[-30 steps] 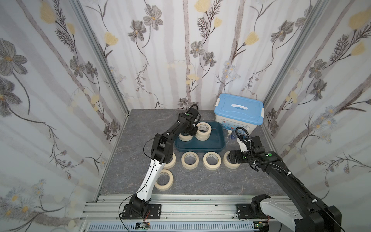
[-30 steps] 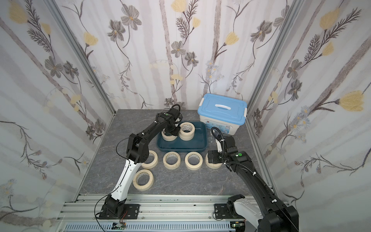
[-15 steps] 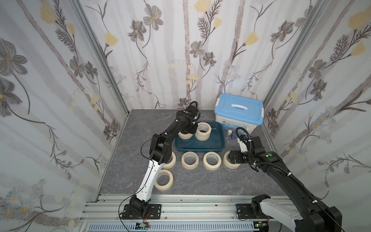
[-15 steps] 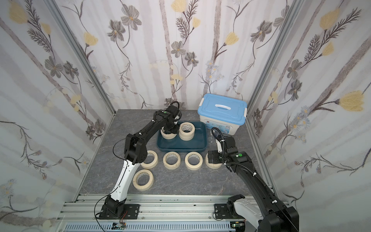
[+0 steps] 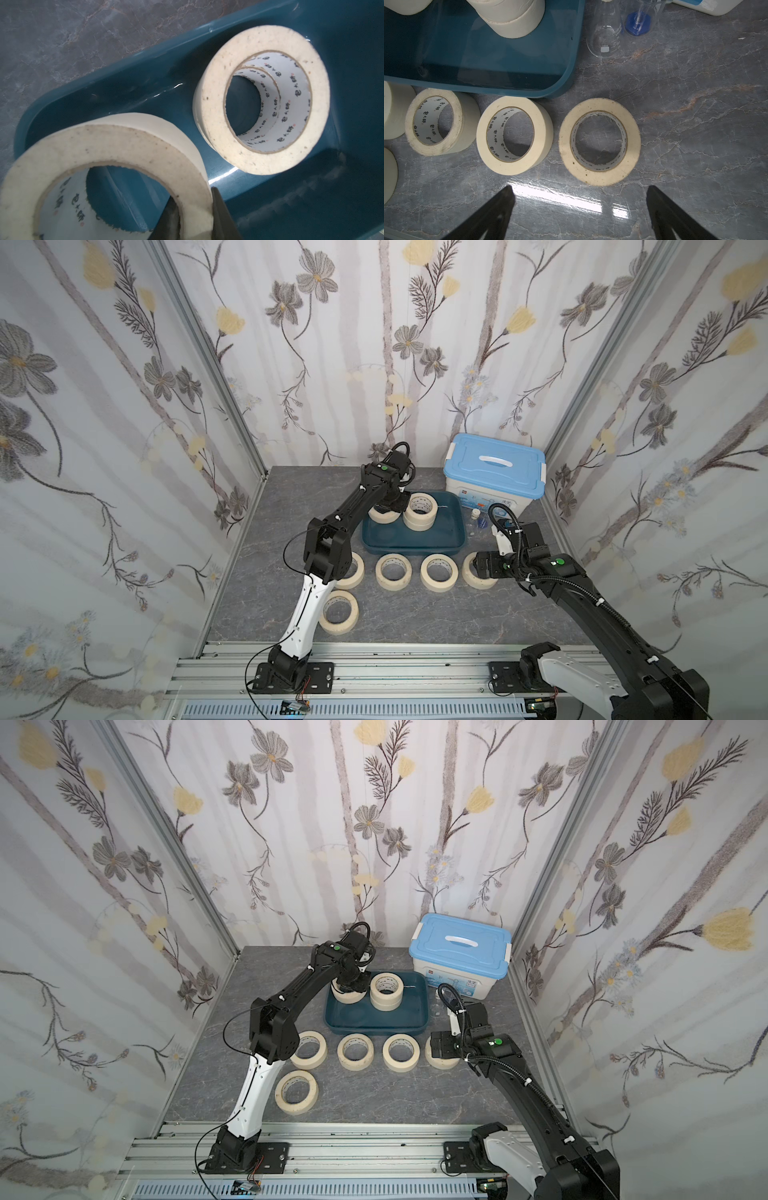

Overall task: Take out the art tape in the storage box
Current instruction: Pick up the art tape from the storage box, then place the art tape at the center of the board.

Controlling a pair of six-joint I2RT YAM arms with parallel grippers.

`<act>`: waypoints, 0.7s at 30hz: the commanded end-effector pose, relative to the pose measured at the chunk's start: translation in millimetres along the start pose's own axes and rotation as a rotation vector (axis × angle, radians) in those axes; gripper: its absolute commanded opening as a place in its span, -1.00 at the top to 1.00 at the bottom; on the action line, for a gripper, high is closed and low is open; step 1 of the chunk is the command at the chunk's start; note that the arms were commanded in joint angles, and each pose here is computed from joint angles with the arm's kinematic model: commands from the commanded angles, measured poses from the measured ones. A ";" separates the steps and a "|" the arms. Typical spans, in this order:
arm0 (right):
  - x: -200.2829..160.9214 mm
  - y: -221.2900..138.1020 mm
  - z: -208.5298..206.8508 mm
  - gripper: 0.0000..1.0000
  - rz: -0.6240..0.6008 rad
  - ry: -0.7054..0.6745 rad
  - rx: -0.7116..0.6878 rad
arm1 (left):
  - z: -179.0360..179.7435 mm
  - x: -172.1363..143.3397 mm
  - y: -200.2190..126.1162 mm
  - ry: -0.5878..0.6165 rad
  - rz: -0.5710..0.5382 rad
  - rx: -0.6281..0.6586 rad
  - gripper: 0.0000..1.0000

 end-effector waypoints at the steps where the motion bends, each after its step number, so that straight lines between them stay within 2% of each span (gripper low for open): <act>1: 3.5 -2.5 1.0 -1.00 -0.018 0.006 0.005 | -2.6 -1.4 -14.2 -0.008 -0.018 0.003 0.66; 13: 5.3 -3.5 2.0 -1.00 -0.023 0.004 0.011 | -16.3 -25.3 -48.8 -0.009 -0.059 0.008 0.66; 21: 4.5 -2.3 2.1 -1.00 -0.016 0.001 0.013 | -33.2 -52.5 -63.7 0.003 -0.059 0.019 0.66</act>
Point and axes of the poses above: each gripper's point midway between its finger pads, its own y axis out along the fingers, its own z axis along the line the jaws close on, x = y × z, the point moved 6 cm from there along -y, back along the fingers, and after that the axes turned 3 degrees about y, right-handed, at the moved point
